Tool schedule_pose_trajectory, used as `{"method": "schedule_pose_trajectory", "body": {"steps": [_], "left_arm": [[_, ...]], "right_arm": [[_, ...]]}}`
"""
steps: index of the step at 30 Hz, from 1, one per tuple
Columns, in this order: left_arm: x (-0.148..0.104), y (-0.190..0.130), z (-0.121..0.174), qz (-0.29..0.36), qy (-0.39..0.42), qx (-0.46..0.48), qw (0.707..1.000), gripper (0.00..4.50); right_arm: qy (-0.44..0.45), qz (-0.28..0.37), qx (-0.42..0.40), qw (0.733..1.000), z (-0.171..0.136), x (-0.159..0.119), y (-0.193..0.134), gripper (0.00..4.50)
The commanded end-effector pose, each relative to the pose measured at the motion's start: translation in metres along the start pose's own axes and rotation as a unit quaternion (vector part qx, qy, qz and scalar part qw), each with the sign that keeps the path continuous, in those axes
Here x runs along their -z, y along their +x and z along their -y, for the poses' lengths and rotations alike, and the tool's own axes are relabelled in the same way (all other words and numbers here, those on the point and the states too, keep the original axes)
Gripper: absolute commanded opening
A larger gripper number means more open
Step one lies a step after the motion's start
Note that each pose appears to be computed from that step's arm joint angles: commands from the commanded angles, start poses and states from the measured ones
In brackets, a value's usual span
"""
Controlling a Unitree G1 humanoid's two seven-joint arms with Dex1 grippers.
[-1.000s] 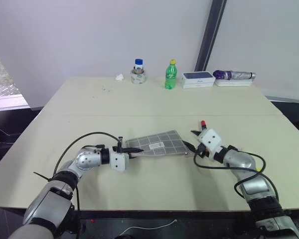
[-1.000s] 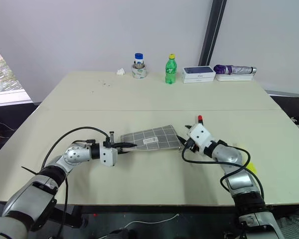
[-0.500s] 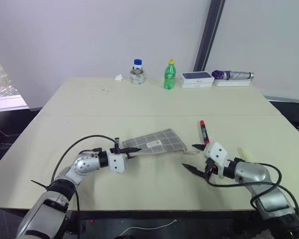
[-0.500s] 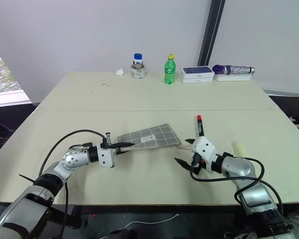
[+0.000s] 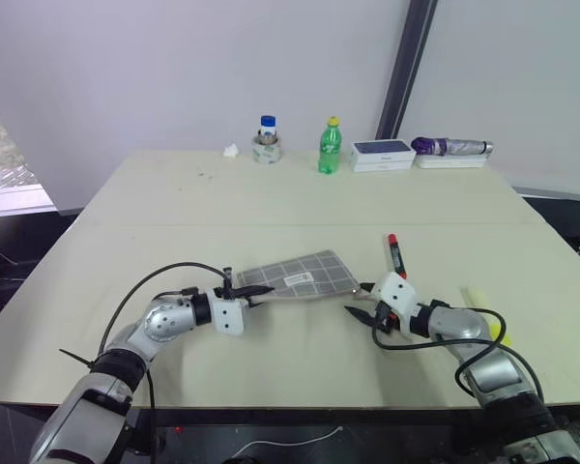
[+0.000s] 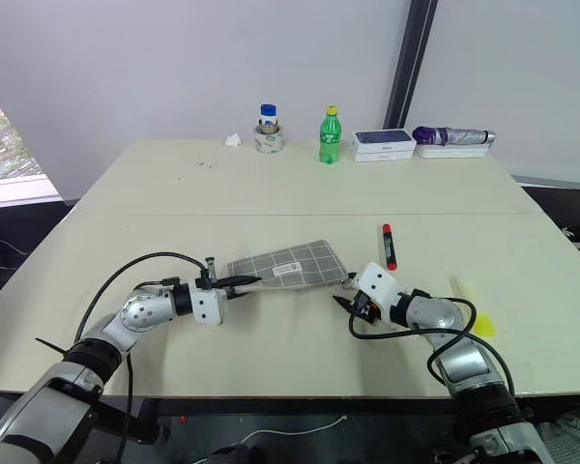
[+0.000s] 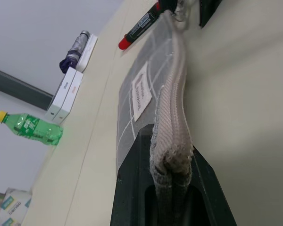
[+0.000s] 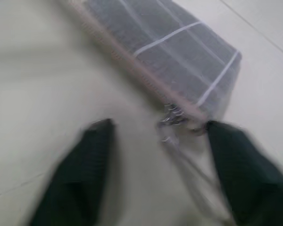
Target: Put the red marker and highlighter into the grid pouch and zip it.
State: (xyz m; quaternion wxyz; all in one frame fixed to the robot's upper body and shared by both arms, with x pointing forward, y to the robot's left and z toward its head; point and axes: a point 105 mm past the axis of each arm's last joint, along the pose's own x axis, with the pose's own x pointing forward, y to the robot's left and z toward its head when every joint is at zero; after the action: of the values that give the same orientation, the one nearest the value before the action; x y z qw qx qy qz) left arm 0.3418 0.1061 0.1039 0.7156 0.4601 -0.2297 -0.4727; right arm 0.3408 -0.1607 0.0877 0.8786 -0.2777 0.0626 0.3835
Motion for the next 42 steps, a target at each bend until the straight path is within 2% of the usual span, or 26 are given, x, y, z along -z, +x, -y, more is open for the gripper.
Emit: {"method": "schedule_pose_trajectory", "body": {"steps": [1,3,12,17,21,24,27,31,34,38,42], "left_arm": [[0.000,0.001,0.005,-0.002,-0.005,0.005,1.000,0.00],[0.000,0.001,0.006,-0.002,-0.005,0.006,1.000,0.00],[-0.002,0.002,0.006,0.001,-0.006,0.002,1.000,0.00],[-0.005,0.007,0.005,0.005,-0.005,-0.007,1.000,0.00],[-0.009,0.014,0.004,0.011,-0.009,-0.026,1.000,0.00],[-0.011,0.015,0.008,0.011,-0.007,-0.025,1.000,0.00],[-0.010,0.013,0.009,0.006,-0.005,-0.027,1.000,0.00],[-0.007,0.010,0.009,-0.002,0.002,-0.026,1.000,0.00],[-0.006,0.008,0.009,-0.005,0.005,-0.025,1.000,0.00],[-0.003,0.005,0.007,-0.011,0.008,-0.025,1.000,0.00],[-0.001,0.003,0.007,-0.015,0.008,-0.027,0.999,0.00]], "right_arm": [[-0.020,-0.011,0.003,1.000,0.000,0.000,0.001,1.05],[-0.020,-0.012,0.007,1.000,0.002,-0.001,0.000,0.04],[-0.017,-0.015,0.022,1.000,0.007,-0.004,-0.001,0.04],[0.023,0.023,0.027,0.999,0.006,-0.026,0.006,0.04],[0.068,0.057,0.013,0.996,-0.014,-0.045,0.024,0.04],[0.088,0.068,0.010,0.994,-0.015,-0.047,0.025,0.04],[0.091,0.069,0.009,0.993,-0.010,-0.045,0.018,1.09],[0.042,0.039,0.002,0.998,-0.008,-0.038,0.012,3.10],[0.032,0.022,-0.005,0.999,-0.004,-0.030,0.005,3.10],[0.049,0.004,0.031,0.998,0.012,-0.018,-0.002,3.10],[0.066,-0.021,0.047,0.996,0.015,-0.006,-0.007,3.10]]}}
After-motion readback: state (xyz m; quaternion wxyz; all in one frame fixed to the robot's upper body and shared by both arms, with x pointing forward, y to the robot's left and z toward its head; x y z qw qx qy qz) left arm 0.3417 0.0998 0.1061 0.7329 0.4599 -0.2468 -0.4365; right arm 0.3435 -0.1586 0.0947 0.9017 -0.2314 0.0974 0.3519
